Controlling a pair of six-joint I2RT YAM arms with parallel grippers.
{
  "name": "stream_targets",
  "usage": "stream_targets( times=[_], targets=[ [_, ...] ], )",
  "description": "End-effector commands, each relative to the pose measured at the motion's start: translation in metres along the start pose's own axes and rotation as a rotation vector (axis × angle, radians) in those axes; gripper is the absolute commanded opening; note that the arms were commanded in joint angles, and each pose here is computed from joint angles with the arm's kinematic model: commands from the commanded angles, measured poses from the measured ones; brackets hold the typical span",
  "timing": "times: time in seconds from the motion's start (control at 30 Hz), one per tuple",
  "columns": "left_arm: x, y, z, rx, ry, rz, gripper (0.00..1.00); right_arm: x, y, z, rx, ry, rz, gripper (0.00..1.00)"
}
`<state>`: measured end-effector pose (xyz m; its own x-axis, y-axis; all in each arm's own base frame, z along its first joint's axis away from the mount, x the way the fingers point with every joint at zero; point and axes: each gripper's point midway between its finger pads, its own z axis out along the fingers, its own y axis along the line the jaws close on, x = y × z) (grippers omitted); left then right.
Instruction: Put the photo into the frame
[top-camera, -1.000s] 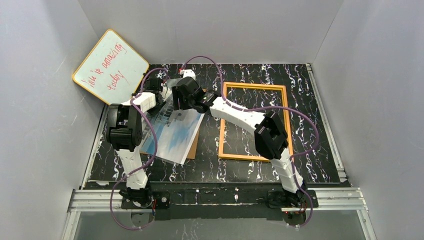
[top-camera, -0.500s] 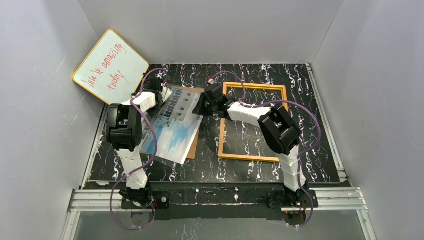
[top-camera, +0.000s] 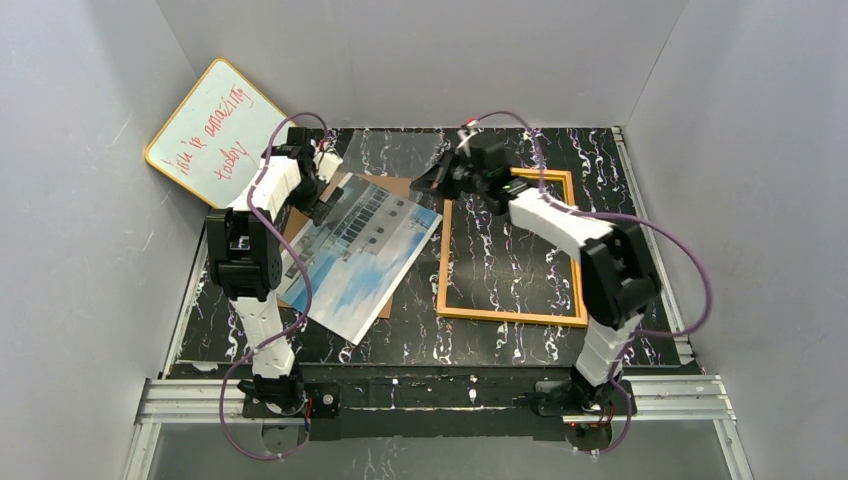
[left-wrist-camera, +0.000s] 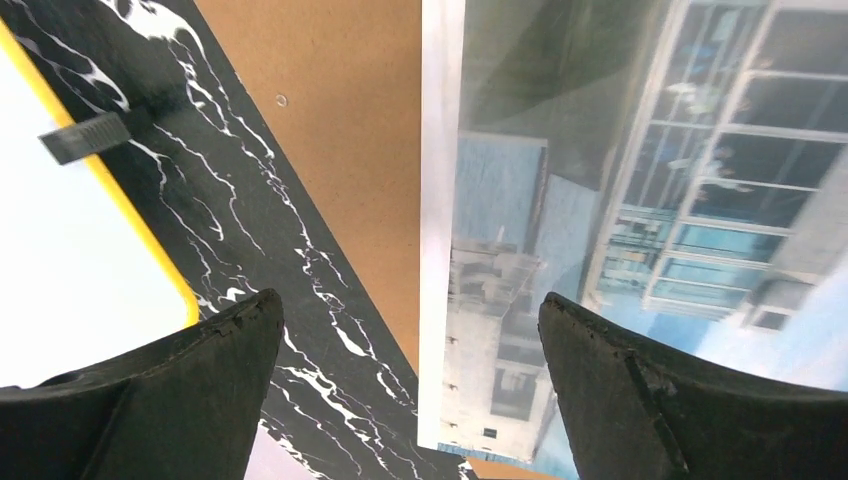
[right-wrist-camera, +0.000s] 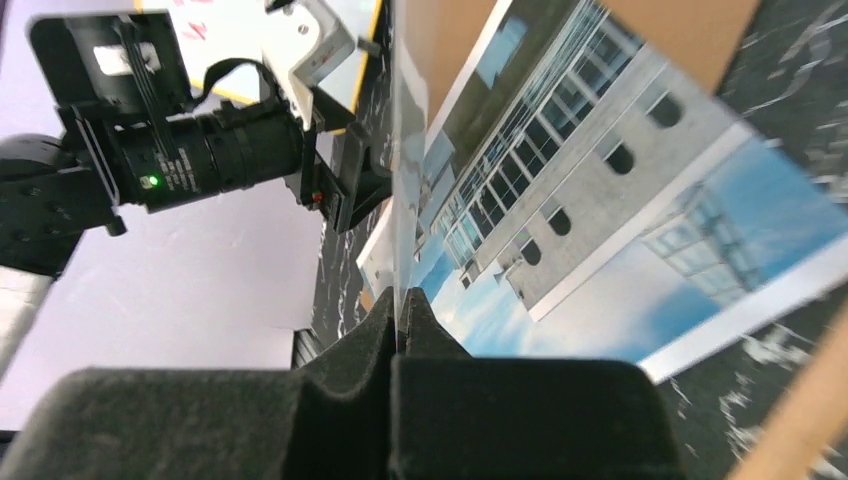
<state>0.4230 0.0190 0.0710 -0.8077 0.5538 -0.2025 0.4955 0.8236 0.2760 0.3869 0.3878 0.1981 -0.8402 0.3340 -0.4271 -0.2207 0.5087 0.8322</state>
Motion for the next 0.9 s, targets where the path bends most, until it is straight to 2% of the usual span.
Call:
stream_targets(
  times=[0.0,0.13,0.23,0.4,0.57,0.87],
  targets=[
    [-0.007,-0.016,-0.046,0.094,-0.038,-0.006,0.98,-0.036,-0.007,-0.066,0.058,-0.051,-0.021,0.01],
    [-0.006,-0.034,-0.047,0.083,-0.017,0.041,0.98,-0.042,-0.056,-0.126,0.212,-0.064,0.016,0.01],
    [-0.012,-0.058,-0.050,0.088,-0.027,0.085,0.98,-0.053,-0.092,-0.181,0.305,-0.150,0.077,0.01],
    [-0.019,-0.107,-0.043,0.100,-0.054,0.189,0.98,-0.069,-0.108,-0.250,0.343,-0.296,0.128,0.01],
    [-0.019,-0.125,-0.016,0.053,-0.035,0.239,0.98,-0.082,-0.102,-0.269,0.406,-0.325,0.102,0.01],
    [-0.036,-0.096,0.029,-0.172,0.000,0.178,0.98,-0.082,-0.109,-0.272,0.472,-0.277,0.102,0.01]
  ],
)
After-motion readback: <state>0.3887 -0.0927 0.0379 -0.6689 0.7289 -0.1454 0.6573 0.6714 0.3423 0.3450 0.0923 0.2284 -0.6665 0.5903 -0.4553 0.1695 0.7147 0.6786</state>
